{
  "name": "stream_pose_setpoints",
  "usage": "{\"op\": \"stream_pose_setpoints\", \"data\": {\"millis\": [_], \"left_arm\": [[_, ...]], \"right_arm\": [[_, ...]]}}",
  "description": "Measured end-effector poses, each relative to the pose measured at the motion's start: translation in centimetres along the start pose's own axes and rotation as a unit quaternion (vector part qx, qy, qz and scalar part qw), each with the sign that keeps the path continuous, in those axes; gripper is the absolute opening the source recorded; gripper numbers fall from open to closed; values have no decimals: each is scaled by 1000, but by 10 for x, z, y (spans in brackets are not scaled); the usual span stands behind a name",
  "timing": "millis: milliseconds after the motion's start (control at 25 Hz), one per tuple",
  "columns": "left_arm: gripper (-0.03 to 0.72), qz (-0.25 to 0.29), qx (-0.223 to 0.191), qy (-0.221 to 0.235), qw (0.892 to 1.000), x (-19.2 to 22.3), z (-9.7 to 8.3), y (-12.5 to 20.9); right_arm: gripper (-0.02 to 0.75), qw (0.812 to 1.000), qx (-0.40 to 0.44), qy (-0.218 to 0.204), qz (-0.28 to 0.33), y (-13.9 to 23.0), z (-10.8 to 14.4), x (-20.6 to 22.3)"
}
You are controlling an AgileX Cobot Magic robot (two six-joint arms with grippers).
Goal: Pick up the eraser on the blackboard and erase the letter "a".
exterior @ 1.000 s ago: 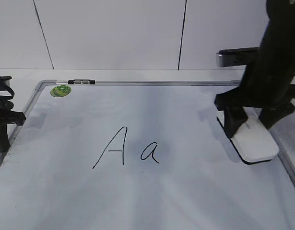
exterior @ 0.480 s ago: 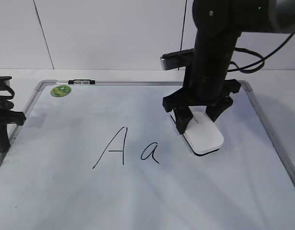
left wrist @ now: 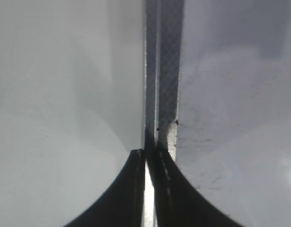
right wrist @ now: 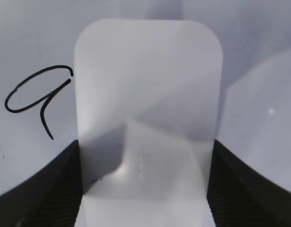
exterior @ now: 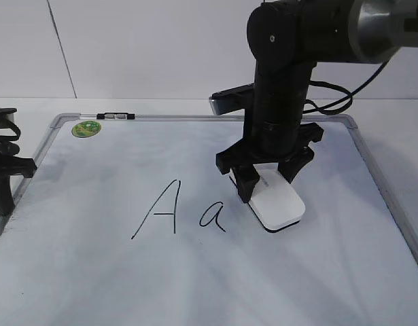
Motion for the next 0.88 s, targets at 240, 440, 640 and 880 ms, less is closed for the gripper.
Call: {"op": "stream_pose_setpoints", "data": {"millis": [240, 440, 640, 880], "left_arm": [[15, 0, 0, 0, 1000, 0, 0, 0], [15, 0, 0, 0, 1000, 0, 0, 0], [15, 0, 0, 0, 1000, 0, 0, 0], [15, 0, 0, 0, 1000, 0, 0, 0]], "right_arm": [[566, 1000, -5, -11, 1, -1, 3, 3], [566, 1000, -7, -15, 20, -2, 6, 19], [566, 1000, -8, -15, 25, -3, 7, 25], [566, 999, -8, -22, 30, -3, 9, 30]]}}
Point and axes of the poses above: a point on each arm's last joint axis where the gripper is mounted, x pointing out along that axis toward the gripper, z along the wrist's bending axis when the last joint is at zero, y = z × x, the point moved 3 cm from there along x, pointing out along that axis toward the gripper, and after that the axes turned 11 degrees about x, right-handed, at the moved point
